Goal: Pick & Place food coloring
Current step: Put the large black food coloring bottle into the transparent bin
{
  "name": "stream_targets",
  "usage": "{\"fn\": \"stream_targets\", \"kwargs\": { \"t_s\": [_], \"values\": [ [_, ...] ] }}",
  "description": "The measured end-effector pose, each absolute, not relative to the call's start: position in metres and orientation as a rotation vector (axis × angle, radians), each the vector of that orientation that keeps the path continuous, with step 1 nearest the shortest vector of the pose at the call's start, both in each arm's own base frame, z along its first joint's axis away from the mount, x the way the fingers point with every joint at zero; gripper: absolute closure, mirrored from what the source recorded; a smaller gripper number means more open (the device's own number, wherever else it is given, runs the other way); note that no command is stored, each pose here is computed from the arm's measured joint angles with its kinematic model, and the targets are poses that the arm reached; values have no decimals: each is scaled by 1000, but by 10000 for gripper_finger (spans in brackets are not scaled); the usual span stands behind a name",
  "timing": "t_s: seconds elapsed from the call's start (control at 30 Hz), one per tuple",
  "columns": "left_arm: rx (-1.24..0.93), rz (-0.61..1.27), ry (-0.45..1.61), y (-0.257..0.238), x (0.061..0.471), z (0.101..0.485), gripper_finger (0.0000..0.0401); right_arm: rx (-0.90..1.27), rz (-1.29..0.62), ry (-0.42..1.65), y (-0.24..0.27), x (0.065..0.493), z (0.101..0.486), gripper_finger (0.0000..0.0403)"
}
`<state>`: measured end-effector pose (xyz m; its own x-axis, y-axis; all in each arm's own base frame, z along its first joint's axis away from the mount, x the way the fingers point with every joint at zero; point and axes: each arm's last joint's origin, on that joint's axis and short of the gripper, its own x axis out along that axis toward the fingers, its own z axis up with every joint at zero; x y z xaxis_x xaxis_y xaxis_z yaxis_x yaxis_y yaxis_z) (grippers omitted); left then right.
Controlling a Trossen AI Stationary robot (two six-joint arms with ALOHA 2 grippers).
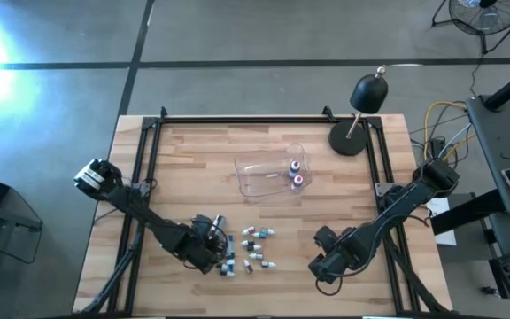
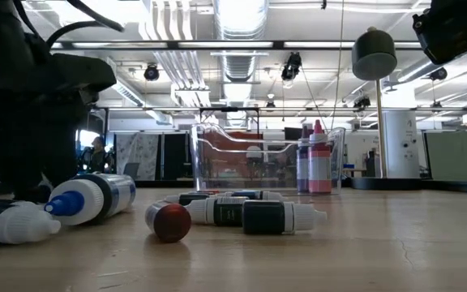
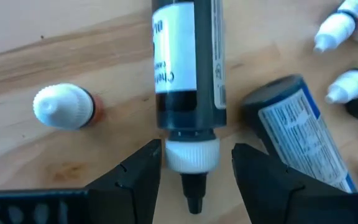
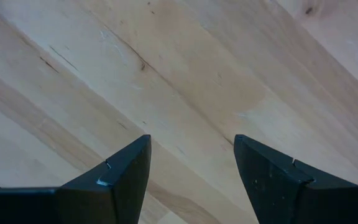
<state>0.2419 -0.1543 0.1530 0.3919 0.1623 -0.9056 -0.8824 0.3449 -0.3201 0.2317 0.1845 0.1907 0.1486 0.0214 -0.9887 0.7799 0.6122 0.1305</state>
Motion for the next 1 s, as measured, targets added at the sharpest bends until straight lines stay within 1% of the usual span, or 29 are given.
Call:
{"fn": "stream_targets", "kwargs": {
  "t_s": [0.2, 0.27, 0.6, 0.77, 0.87, 1.0],
  "values": [
    [-969, 833, 876, -152, 243, 153, 230, 758, -623, 1327, 185, 232, 191, 179],
    [-966, 835, 877, -151, 244, 153, 236, 758, -623, 1327, 185, 232, 191, 179],
    [-965, 837, 887, -151, 244, 152, 310, 752, -618, 1329, 185, 232, 191, 179],
    [-973, 802, 952, -152, 242, 155, 323, 748, -617, 1329, 185, 232, 191, 179],
    [-963, 768, 1043, -153, 239, 167, 323, 747, -617, 1329, 184, 231, 191, 179],
    [-897, 730, 1158, -153, 233, 200, 324, 743, -614, 1330, 184, 232, 191, 179]
  ]
}}
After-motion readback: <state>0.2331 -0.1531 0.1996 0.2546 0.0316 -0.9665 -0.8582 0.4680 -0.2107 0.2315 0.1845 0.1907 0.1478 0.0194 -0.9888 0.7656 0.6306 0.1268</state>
